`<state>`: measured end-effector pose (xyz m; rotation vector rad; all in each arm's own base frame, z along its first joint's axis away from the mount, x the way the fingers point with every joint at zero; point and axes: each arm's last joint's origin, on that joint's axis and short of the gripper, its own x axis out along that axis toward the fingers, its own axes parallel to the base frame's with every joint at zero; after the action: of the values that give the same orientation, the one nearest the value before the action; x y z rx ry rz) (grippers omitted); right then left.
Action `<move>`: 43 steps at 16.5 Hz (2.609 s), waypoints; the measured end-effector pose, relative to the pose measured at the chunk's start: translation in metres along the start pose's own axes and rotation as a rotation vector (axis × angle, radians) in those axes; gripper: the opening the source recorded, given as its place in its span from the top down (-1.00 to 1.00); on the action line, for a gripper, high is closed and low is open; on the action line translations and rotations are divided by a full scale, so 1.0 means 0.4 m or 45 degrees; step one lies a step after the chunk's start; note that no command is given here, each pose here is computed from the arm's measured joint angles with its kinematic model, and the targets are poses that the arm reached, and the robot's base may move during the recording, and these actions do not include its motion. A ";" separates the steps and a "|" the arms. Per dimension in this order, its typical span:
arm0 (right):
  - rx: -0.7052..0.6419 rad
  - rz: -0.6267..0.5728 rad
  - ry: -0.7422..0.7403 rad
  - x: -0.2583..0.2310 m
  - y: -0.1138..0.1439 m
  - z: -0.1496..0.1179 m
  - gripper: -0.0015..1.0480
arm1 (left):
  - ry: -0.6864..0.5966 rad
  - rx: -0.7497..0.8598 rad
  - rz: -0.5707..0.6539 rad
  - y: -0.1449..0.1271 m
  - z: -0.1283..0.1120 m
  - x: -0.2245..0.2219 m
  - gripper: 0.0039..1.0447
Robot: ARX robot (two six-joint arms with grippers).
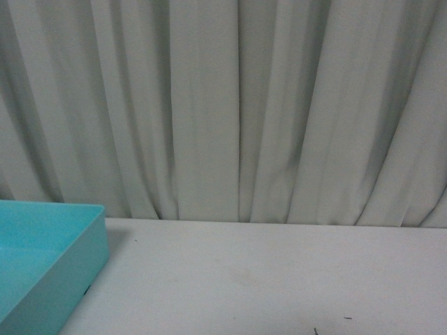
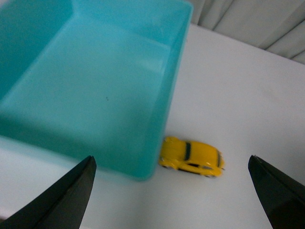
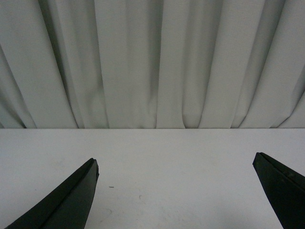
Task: Wind up and store yellow beetle toy
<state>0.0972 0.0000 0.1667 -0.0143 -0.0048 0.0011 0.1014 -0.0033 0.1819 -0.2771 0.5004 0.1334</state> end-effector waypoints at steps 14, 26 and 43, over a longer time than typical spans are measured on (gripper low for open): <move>0.000 -0.002 0.001 0.000 0.000 0.000 -0.87 | 0.458 1.330 -0.640 -0.161 0.208 0.275 -0.88; 0.000 -0.002 0.001 0.000 0.000 0.000 -0.87 | 0.796 2.191 -0.861 -0.239 -0.012 0.407 -0.88; 0.000 -0.002 0.001 0.000 0.000 0.000 -0.87 | 0.946 2.238 -0.658 -0.219 -0.053 0.506 0.23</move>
<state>0.0972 0.0000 0.1666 -0.0147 -0.0036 -0.0004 0.2847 -0.0812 0.0849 1.3204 1.0706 -0.9380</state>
